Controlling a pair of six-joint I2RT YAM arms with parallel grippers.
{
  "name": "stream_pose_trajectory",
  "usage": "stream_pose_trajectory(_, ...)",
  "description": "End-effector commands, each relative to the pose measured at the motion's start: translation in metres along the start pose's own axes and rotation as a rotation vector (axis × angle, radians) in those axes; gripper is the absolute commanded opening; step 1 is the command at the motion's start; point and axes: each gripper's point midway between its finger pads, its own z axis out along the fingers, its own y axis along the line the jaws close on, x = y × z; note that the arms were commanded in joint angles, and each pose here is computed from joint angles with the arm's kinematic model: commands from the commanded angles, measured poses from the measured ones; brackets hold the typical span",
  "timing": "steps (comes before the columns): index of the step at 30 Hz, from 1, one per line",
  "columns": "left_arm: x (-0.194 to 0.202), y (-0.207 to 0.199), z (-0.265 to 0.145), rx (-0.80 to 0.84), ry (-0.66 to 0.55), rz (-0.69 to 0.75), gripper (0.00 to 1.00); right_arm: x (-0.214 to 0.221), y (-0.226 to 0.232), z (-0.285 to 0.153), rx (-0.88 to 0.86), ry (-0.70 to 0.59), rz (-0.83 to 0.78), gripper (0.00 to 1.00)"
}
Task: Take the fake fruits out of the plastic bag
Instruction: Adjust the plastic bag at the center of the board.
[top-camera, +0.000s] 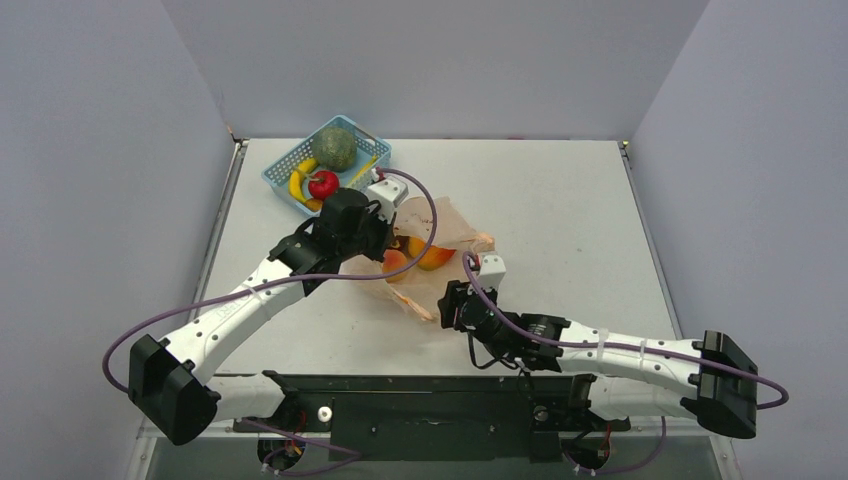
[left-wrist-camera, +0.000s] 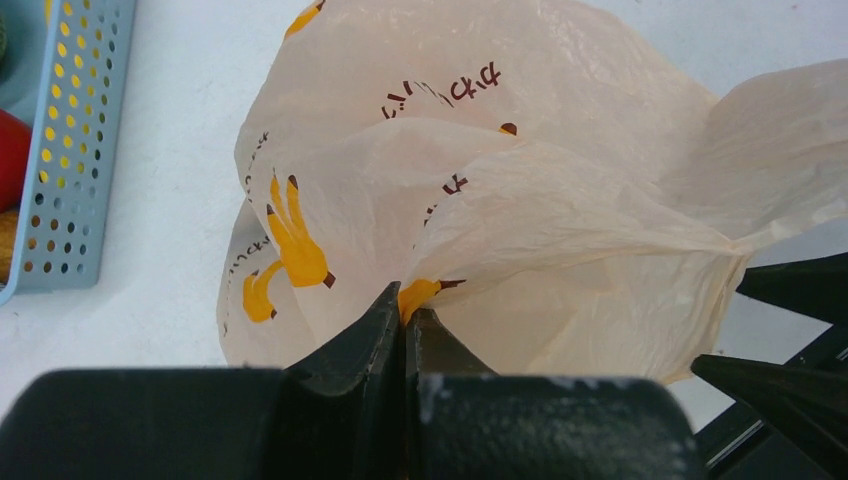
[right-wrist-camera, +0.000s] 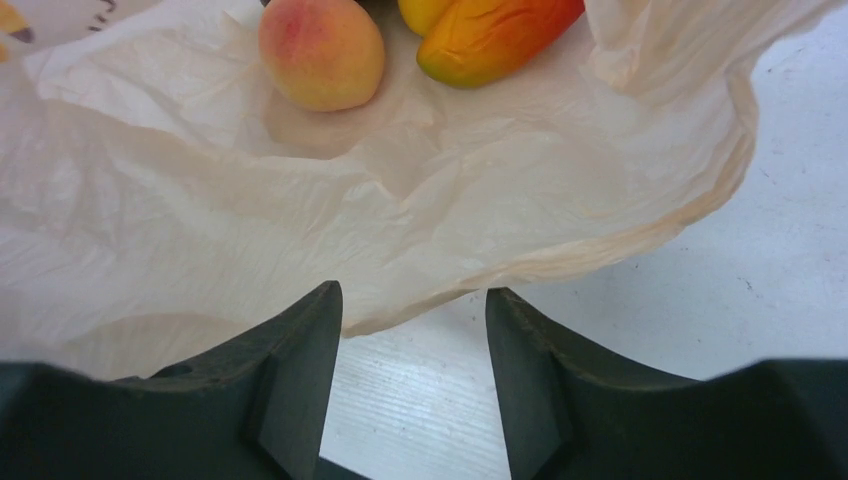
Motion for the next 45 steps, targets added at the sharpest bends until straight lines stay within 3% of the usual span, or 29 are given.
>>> stream_pose_trajectory(1, -0.014, -0.004, -0.007, 0.015, -0.090, 0.010, 0.00, -0.028, -0.003, -0.017, 0.022, -0.105, 0.005, 0.54)
stream_pose_trajectory(9, -0.009, 0.008, -0.007, -0.067, -0.083, 0.009, 0.00, -0.076, 0.035, -0.033, -0.107, -0.196, 0.037, 0.51)
stream_pose_trajectory(15, -0.017, 0.007, -0.013, -0.060, -0.129, -0.003, 0.00, -0.090, 0.081, -0.019, -0.224, -0.224, 0.039, 0.47)
stream_pose_trajectory(19, -0.019, 0.007, -0.015, -0.059, -0.138, -0.010, 0.00, -0.068, 0.120, -0.001, -0.295, -0.182, 0.008, 0.46)
stream_pose_trajectory(23, -0.020, 0.008, -0.017, -0.063, -0.146, -0.020, 0.00, -0.008, 0.149, 0.019, -0.344, -0.098, -0.090, 0.45)
stream_pose_trajectory(29, -0.025, 0.010, -0.023, -0.074, -0.174, -0.028, 0.00, 0.054, 0.159, 0.039, -0.376, 0.038, -0.260, 0.35)
stream_pose_trajectory(33, -0.026, 0.015, -0.028, -0.097, -0.199, -0.032, 0.00, 0.068, 0.155, 0.031, -0.385, 0.067, -0.333, 0.29)
stream_pose_trajectory(40, -0.027, 0.015, -0.028, -0.099, -0.210, -0.030, 0.00, 0.007, 0.127, -0.001, -0.319, -0.094, -0.211, 0.31)
stream_pose_trajectory(45, -0.025, 0.013, -0.026, -0.084, -0.212, -0.022, 0.00, -0.027, 0.092, 0.007, -0.187, -0.171, -0.108, 0.31)
